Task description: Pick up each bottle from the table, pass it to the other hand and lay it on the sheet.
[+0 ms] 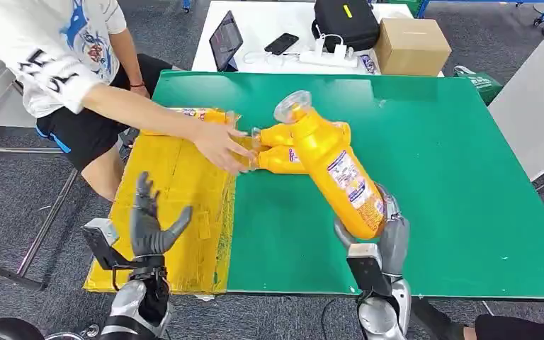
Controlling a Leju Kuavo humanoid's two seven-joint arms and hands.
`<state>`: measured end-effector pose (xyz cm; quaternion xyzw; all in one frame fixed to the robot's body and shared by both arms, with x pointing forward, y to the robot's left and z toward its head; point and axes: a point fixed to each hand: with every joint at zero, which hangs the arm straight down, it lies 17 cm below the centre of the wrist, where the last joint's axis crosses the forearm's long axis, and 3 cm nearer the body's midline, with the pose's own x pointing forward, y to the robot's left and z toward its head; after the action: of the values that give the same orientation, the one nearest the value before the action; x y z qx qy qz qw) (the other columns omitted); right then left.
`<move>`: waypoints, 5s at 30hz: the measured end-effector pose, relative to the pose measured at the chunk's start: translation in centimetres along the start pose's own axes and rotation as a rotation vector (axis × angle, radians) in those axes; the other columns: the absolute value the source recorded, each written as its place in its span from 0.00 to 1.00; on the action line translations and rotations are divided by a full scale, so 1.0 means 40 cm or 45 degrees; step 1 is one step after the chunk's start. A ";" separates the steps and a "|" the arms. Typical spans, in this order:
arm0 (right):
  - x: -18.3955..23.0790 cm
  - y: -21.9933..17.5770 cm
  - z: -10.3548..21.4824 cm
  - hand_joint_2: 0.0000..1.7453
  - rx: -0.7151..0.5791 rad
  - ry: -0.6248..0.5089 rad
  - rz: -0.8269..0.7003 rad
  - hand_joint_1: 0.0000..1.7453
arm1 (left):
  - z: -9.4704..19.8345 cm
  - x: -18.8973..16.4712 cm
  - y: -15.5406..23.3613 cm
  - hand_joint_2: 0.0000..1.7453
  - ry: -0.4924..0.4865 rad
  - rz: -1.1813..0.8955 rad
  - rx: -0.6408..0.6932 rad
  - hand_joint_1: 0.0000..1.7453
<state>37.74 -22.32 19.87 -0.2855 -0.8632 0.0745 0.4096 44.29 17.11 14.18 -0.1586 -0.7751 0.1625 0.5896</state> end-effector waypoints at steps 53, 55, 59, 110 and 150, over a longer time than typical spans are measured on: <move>0.135 0.521 0.333 1.00 0.744 -0.025 -0.220 0.93 | 0.203 -0.105 -0.300 1.00 0.243 0.155 -0.790 1.00; 0.137 0.524 0.333 1.00 0.747 -0.026 -0.221 0.93 | 0.203 -0.104 -0.300 1.00 0.244 0.162 -0.789 1.00; 0.138 0.527 0.333 1.00 0.751 -0.028 -0.220 0.93 | 0.202 -0.104 -0.299 1.00 0.243 0.165 -0.788 1.00; 0.269 0.254 0.020 0.00 0.225 -0.004 -0.825 0.00 | -0.164 0.253 -0.037 1.00 -0.280 -0.071 -0.113 1.00; 0.406 0.112 -0.075 0.00 0.024 -0.256 -0.789 0.00 | -0.257 -0.122 0.157 1.00 -0.154 -2.409 -0.721 1.00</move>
<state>33.76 -9.96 30.99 0.0032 -0.9445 -0.0179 0.3280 55.81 21.26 9.81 0.3995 -0.6216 -0.5589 0.3763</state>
